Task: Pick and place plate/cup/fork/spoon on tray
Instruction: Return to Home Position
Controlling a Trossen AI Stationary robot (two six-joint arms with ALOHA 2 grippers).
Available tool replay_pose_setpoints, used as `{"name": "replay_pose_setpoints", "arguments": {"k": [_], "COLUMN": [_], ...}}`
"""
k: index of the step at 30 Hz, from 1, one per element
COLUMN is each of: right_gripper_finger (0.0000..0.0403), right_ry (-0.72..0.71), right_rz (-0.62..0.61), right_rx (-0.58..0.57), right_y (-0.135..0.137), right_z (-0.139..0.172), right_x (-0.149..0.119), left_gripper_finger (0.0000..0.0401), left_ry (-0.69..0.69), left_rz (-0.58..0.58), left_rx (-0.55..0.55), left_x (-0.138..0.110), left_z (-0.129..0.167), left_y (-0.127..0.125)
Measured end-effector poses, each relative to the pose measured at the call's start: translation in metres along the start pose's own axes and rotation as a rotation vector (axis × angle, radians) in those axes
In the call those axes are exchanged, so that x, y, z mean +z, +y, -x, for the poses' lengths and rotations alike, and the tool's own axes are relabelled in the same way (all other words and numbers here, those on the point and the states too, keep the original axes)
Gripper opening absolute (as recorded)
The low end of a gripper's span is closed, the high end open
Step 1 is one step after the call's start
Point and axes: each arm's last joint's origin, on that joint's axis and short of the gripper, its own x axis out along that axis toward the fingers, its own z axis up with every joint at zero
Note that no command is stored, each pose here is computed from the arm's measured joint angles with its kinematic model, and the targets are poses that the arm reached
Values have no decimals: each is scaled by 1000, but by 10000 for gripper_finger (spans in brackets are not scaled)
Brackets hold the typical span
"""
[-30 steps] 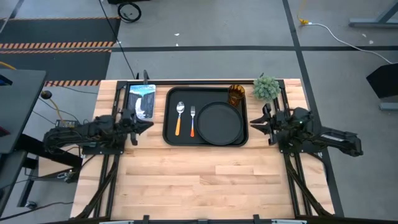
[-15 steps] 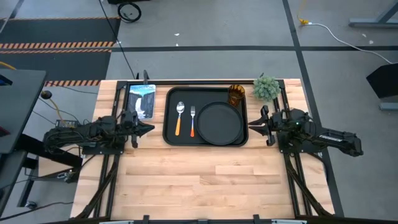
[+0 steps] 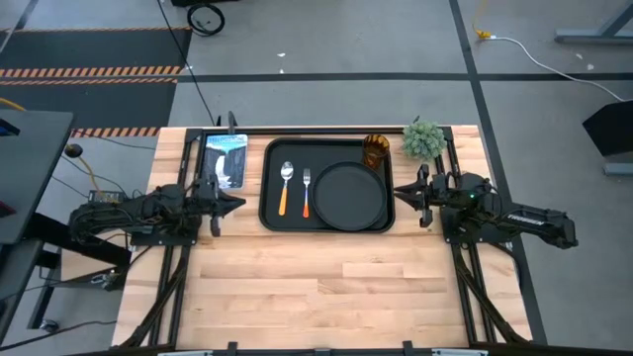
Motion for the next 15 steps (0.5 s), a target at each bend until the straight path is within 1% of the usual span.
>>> {"name": "replay_pose_setpoints", "arguments": {"k": [2,4,6,8,9,11,13,15], "right_gripper_finger": [77,77,77,77,77,77,77,77], "right_ry": [0,-1,-1,0,0,0,0,0], "right_rz": [15,55,133,236,286,334,338,339], "right_rx": [-7,-13,-14,-14,-14,-14,-14,-14], "right_y": [0,0,0,0,0,0,0,0], "right_z": [0,0,0,0,0,0,0,0], "right_x": [0,0,0,0,0,0,0,0], "left_gripper_finger": [15,14,12,11,11,12,16,20], "left_ry": [-5,-7,-7,2,3,3,3,4], "left_rz": [-28,-80,-147,-198,-203,-182,-175,-200], "left_rx": [17,33,49,52,52,52,53,54], "left_x": [0,0,0,0,-1,-1,-1,-1], "left_z": [0,0,0,0,0,0,0,0], "left_y": [0,1,1,2,2,2,2,2]}}
